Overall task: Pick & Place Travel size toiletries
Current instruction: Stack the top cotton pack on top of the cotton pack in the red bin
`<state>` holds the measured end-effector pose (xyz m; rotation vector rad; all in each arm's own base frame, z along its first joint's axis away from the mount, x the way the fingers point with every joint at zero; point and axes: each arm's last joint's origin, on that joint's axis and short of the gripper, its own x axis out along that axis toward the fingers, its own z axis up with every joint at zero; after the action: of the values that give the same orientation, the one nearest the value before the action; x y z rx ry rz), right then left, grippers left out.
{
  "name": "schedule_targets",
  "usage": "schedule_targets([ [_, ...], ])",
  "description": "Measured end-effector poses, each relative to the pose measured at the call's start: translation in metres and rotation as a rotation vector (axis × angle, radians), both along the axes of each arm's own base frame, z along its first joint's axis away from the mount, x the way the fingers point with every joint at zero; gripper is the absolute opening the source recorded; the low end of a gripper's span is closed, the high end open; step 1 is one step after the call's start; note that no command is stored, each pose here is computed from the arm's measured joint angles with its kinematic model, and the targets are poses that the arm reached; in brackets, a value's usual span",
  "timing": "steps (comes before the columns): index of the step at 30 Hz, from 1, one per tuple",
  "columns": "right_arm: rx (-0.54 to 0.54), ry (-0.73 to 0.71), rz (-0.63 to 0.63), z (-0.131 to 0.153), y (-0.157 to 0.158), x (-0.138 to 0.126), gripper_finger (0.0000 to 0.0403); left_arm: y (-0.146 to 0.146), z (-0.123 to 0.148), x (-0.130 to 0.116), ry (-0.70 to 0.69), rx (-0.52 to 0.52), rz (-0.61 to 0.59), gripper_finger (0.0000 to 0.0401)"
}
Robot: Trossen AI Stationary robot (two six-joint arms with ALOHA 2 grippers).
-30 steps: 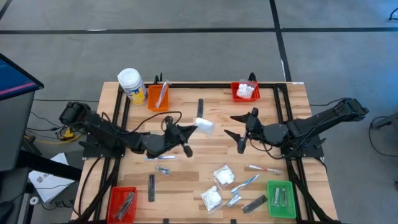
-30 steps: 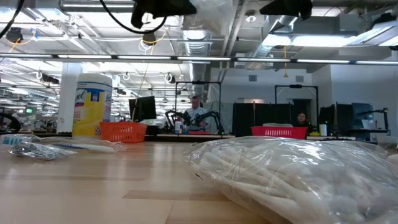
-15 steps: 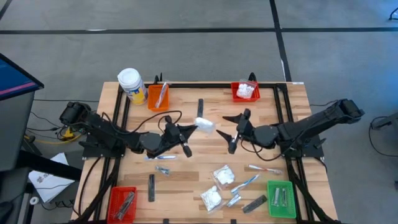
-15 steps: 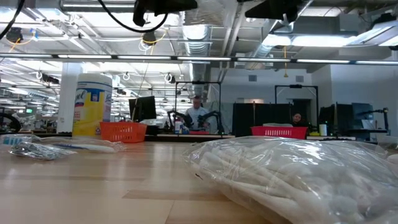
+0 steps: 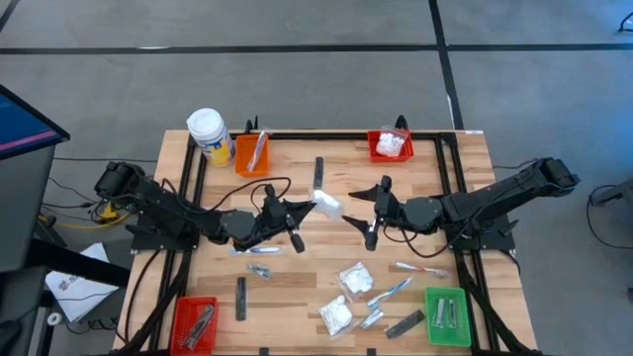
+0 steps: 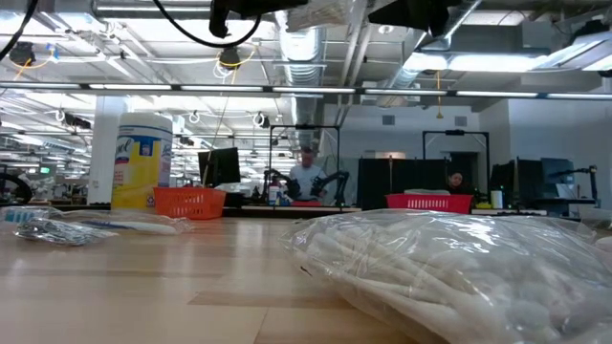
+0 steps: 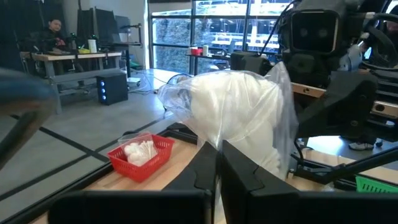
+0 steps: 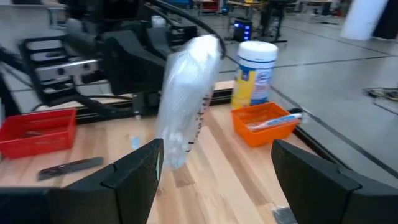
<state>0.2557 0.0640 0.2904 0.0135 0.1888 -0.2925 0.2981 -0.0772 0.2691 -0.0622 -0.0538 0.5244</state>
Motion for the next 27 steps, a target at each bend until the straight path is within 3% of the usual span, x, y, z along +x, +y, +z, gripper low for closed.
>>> schedule_targets([
  [11,0.018,-0.01,0.096,0.001,0.003,0.001,0.0292,0.0,0.0,0.0,0.0,0.004,0.0,0.0001],
  [21,0.023,-0.005,0.091,-0.02,0.001,0.027,0.0292,0.0,0.001,0.0,-0.011,0.001,-0.012,0.0001],
  [27,0.024,0.007,0.087,-0.02,-0.004,0.027,0.0292,-0.001,0.001,0.0,0.001,0.02,-0.012,0.0001],
])
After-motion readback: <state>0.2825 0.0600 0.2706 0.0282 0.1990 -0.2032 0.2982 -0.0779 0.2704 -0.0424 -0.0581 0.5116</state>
